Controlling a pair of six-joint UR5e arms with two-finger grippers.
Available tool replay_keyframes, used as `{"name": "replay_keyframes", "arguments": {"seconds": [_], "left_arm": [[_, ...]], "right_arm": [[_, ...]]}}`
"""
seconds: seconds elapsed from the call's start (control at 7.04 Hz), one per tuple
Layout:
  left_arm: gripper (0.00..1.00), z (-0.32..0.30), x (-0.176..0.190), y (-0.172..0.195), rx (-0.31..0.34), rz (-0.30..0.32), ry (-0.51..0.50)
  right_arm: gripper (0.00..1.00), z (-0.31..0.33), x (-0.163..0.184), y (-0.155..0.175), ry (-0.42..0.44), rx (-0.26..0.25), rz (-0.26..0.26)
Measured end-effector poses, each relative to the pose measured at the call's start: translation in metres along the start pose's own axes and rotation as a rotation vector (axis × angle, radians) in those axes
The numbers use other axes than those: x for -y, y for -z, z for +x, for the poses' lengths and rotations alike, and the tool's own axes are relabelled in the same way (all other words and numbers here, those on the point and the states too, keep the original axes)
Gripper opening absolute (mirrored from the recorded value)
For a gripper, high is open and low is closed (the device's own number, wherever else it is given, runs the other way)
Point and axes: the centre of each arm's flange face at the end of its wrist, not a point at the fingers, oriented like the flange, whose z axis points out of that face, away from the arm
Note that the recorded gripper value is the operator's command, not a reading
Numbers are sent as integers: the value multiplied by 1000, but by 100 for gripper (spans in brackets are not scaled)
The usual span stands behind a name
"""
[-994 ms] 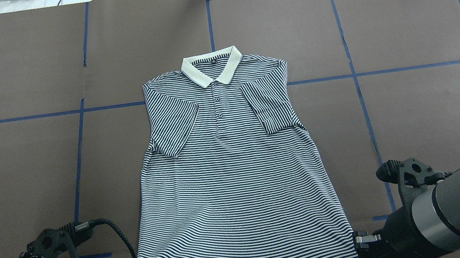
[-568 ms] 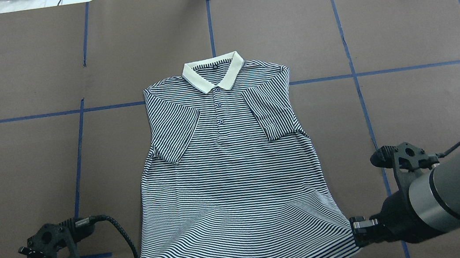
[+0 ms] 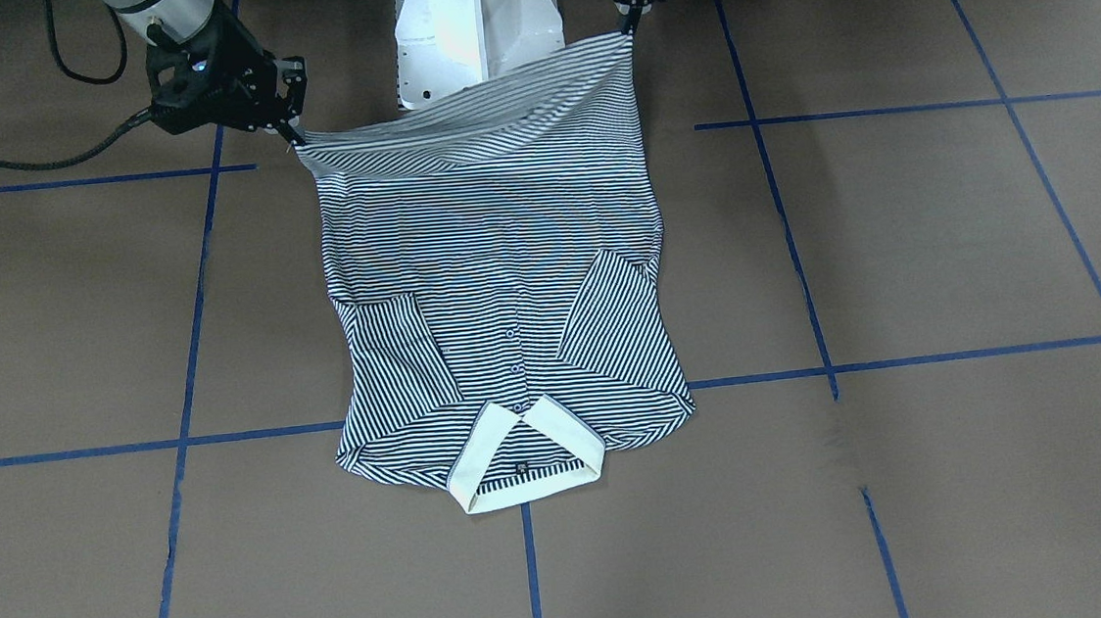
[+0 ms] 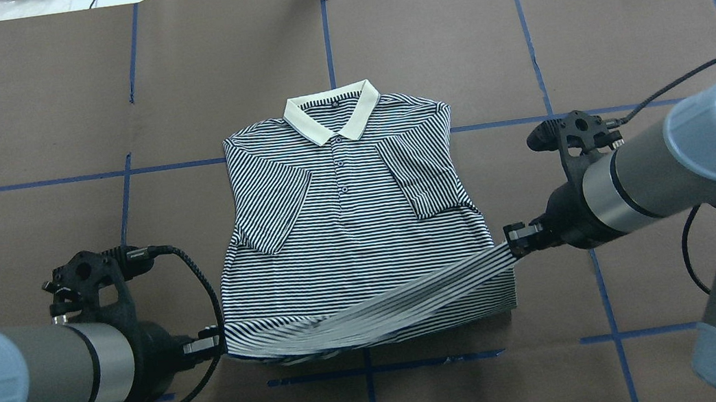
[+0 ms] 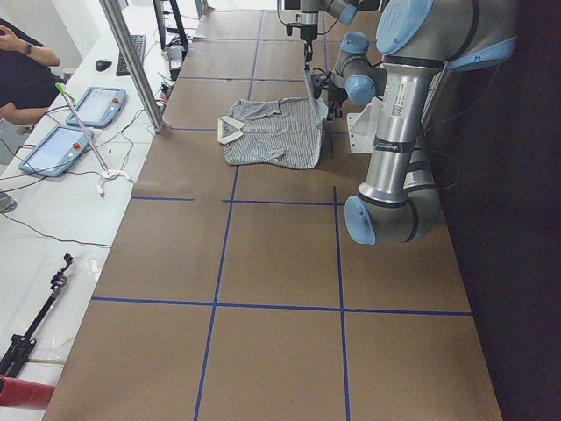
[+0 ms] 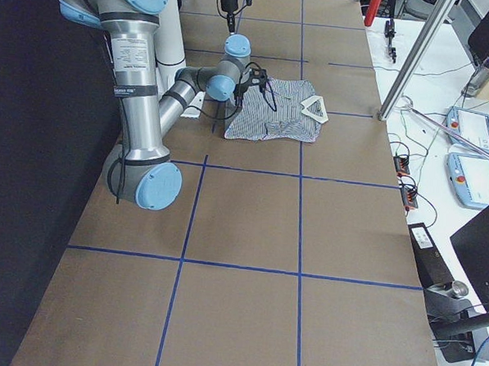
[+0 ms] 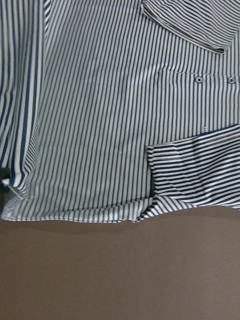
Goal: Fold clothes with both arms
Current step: 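Lift the hem with both grippers and fold it toward the collar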
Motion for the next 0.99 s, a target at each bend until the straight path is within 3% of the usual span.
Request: {"name": "replay_keyframes", "arguments": {"seconds": [0.28,0.99], "left_arm": [[0,3,44,-28,22,69,-5],[0,6,169,-91,98,213,5]], "right_arm": [[0,-7,61,-12,38,-23,64],[0,13,178,-60,-14,-55,160]]}}
